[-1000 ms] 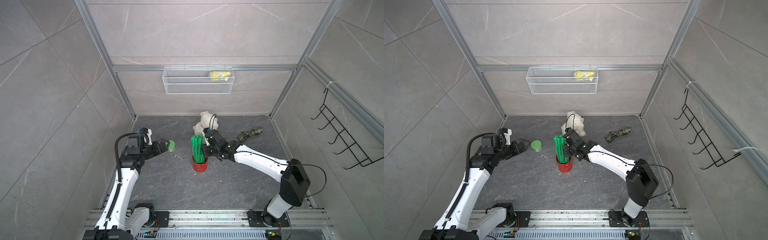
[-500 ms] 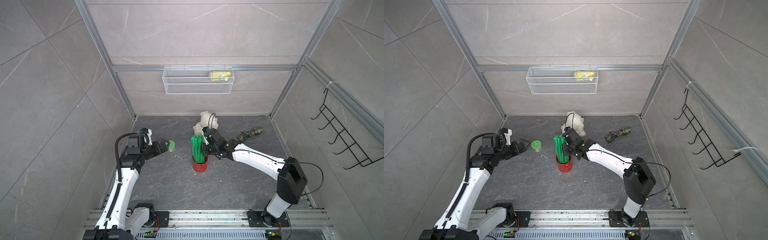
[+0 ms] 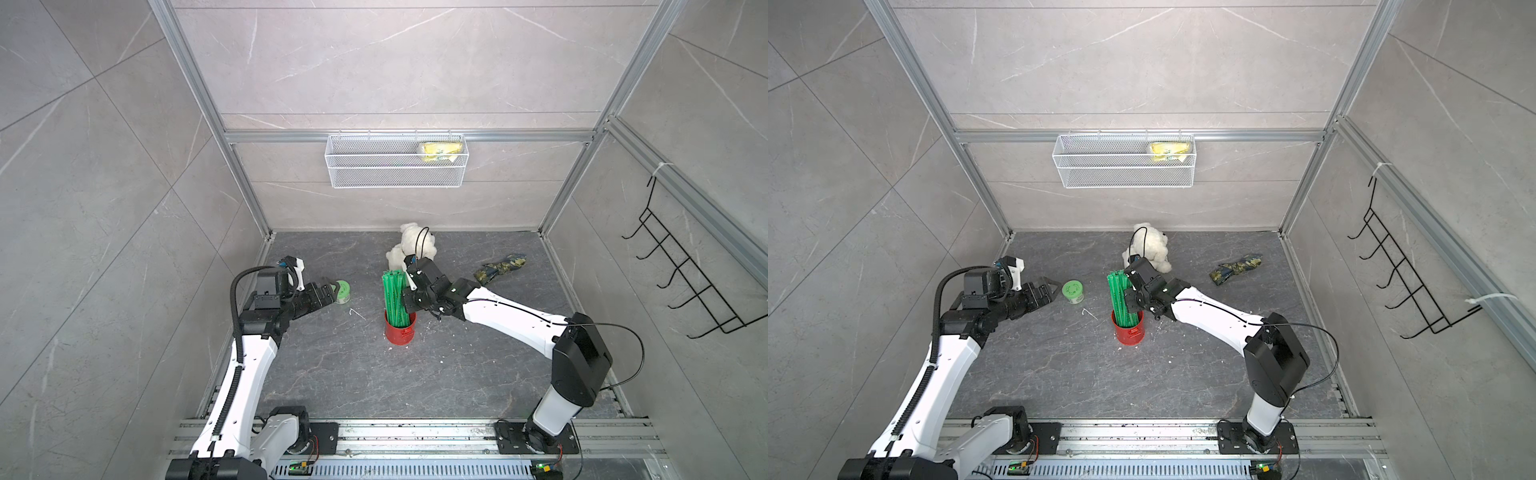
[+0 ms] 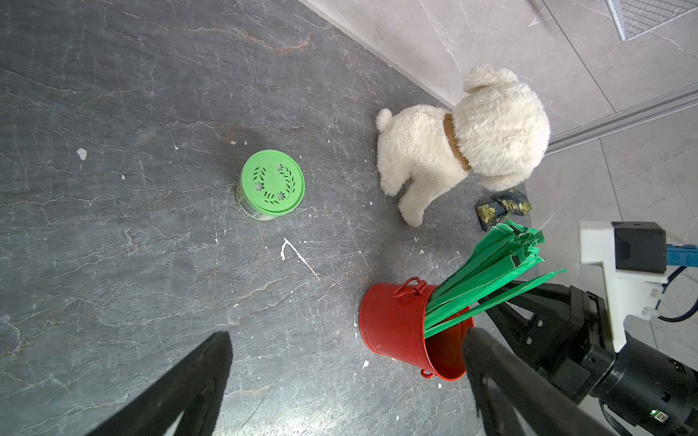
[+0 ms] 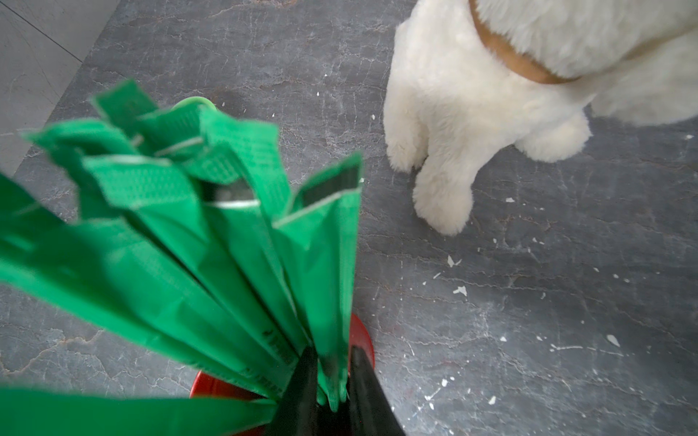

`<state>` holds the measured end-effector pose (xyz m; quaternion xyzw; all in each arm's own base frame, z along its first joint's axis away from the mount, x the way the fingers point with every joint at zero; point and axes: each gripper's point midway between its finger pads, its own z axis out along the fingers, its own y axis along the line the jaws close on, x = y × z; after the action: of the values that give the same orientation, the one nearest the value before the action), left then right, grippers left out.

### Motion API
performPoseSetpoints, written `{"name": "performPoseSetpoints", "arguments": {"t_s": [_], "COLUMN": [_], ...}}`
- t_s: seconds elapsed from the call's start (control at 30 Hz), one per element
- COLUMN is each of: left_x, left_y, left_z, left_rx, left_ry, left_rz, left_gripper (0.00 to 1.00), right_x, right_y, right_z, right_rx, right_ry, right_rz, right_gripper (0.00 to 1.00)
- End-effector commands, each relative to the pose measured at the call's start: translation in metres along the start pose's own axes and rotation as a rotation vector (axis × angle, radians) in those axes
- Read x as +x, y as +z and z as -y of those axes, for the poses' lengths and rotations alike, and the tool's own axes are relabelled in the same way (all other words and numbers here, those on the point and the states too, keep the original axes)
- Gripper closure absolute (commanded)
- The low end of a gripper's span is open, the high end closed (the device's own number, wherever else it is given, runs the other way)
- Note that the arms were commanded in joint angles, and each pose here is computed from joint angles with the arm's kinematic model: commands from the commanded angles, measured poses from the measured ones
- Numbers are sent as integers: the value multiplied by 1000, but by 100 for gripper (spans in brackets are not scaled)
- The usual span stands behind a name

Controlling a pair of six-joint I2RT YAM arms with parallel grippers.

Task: Take the straws out of the storage container
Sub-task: Pick up the straw from the container.

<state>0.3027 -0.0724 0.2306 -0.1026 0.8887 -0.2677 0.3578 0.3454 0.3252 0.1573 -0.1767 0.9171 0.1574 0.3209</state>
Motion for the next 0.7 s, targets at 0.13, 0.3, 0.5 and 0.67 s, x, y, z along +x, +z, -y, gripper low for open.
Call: {"name": "performPoseSetpoints", "arguments": {"t_s": [0.13,0.3,0.5,0.67], "left_x": [-5,-4,-4,-4], "left_y": [-4,-3,-2,-2], "left_z": [5,4,4,4], "left_rx": [9,8,7,9], "left_ry": [40,39,36,36], "left_rz": [11,8,2,-2], "left_gripper": [0,0,0,0], "right_x": [-6,-4,-3,-3], "right_y": [2,5,6,6], "right_z": [-3,-3,-4,-6], "right_rx": [-14,-19,-24,-34], "right_ry": [-16,-19,-20,-23], "right_rz": [8,2,-3,-4], "right_gripper": [82,82,83,78]}}
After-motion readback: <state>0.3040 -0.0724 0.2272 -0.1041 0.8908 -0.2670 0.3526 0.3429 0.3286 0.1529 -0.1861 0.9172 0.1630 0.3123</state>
